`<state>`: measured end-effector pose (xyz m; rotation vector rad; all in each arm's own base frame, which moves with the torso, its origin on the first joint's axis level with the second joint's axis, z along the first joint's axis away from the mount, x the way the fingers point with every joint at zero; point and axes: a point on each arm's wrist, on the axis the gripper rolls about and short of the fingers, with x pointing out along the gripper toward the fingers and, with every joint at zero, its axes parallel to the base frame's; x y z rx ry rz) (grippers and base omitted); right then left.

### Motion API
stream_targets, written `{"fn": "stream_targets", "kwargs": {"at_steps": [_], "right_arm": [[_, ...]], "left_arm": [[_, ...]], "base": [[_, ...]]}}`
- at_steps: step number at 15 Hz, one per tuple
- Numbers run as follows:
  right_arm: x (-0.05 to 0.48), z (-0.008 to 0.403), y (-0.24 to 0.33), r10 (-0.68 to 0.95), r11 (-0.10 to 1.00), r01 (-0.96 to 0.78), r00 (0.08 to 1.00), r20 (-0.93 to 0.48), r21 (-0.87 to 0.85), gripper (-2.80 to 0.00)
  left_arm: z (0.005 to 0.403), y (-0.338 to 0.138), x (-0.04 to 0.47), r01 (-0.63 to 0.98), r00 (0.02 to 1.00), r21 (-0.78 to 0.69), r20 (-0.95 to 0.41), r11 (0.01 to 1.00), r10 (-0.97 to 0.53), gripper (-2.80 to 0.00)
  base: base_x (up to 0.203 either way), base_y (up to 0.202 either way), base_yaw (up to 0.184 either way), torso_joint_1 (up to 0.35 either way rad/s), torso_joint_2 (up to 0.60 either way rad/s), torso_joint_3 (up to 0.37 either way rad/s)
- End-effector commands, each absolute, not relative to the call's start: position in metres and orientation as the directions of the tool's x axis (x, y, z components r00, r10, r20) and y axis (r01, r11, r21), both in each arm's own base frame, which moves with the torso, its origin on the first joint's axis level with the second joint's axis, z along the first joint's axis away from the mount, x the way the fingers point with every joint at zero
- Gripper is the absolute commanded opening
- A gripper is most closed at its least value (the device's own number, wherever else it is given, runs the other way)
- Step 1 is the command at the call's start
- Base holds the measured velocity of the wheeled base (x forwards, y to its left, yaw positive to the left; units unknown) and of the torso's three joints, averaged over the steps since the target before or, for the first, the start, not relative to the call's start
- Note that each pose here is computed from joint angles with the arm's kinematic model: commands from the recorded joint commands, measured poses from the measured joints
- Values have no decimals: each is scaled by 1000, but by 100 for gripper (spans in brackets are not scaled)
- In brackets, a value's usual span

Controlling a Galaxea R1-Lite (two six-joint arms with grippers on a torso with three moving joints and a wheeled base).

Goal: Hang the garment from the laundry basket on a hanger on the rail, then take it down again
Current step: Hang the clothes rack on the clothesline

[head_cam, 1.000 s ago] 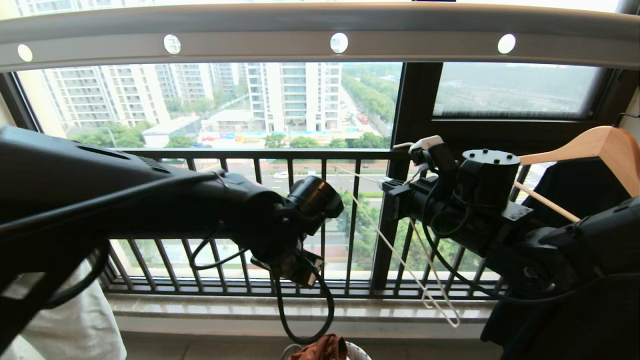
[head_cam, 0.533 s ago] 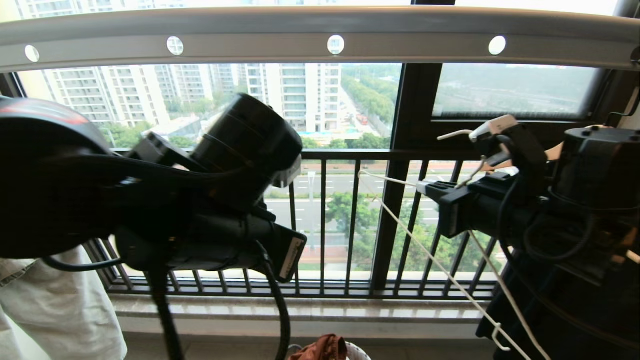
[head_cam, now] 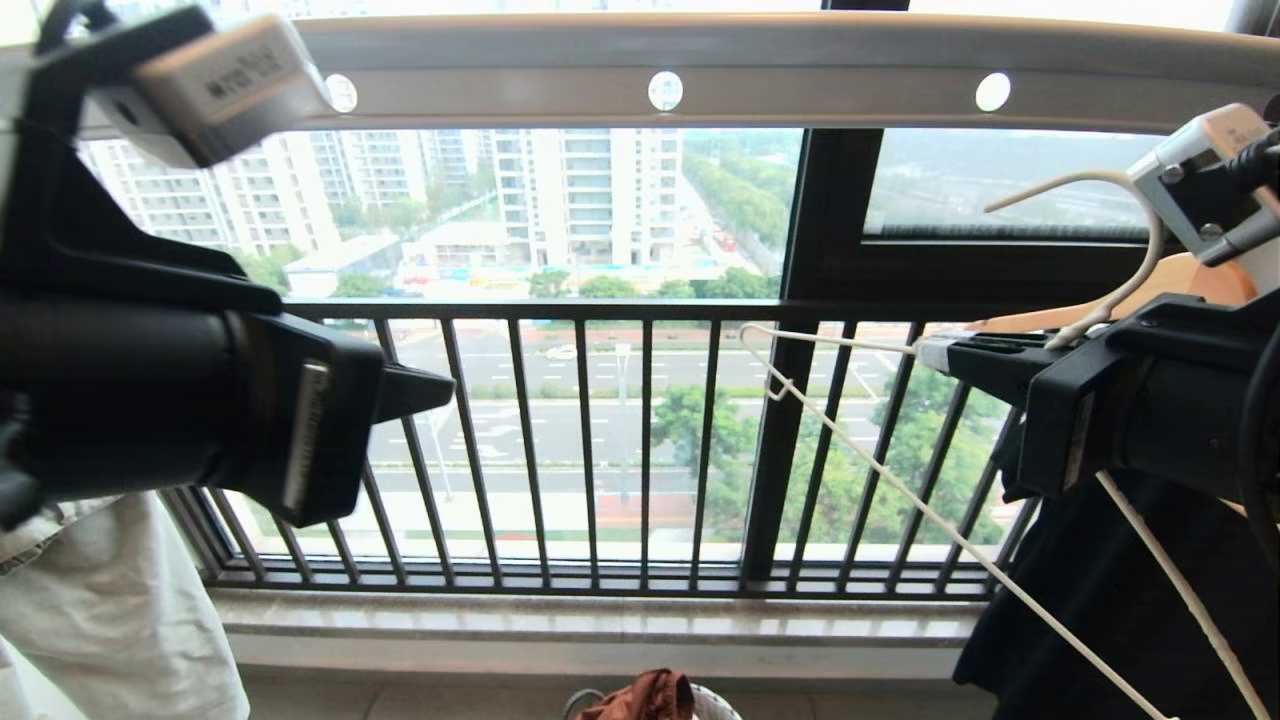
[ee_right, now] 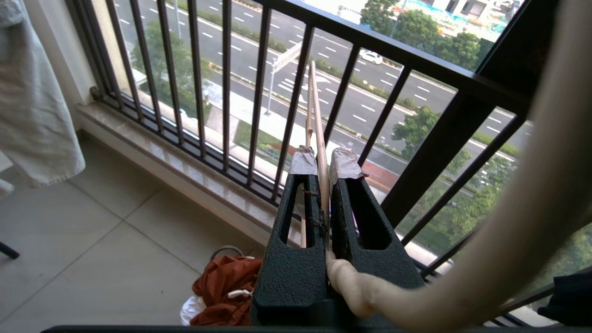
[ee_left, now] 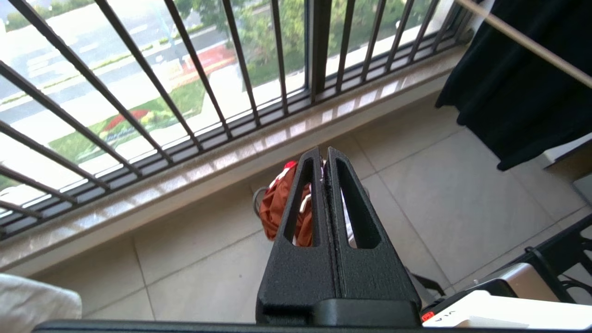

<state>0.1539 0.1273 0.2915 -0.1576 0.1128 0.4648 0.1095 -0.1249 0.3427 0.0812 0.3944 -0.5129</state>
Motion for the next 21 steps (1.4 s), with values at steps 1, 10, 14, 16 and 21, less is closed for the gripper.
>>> {"fn": "stream_targets", "kwargs": {"at_steps": [1,10,14,16,21], "right_arm": [[152,298,163,460,867,-478,876,-144,-144,-280],[200,328,248,361,921,-367,930,-65,-131,-280],[217,328,271,351,925,-357,934,-63,-132,-280],[224,325,279,346,925,-352,936,-64,-144,-280],[245,323,283,308,938,-313,950,-55,-150,-280]], "left_arm": [[359,-99,88,499,819,-49,-300,865,-489,-280],[366,-74,67,521,829,-21,-226,853,-512,-280],[369,-63,59,523,833,-23,-195,852,-517,-280],[369,-63,59,524,833,-22,-193,851,-518,-280],[371,-57,54,524,836,-25,-175,852,-519,-280]], "base": [[0,0,0,0,0,0],[0,0,0,0,0,0],[0,0,0,0,0,0],[0,0,0,0,0,0],[0,0,0,0,0,0]]}}
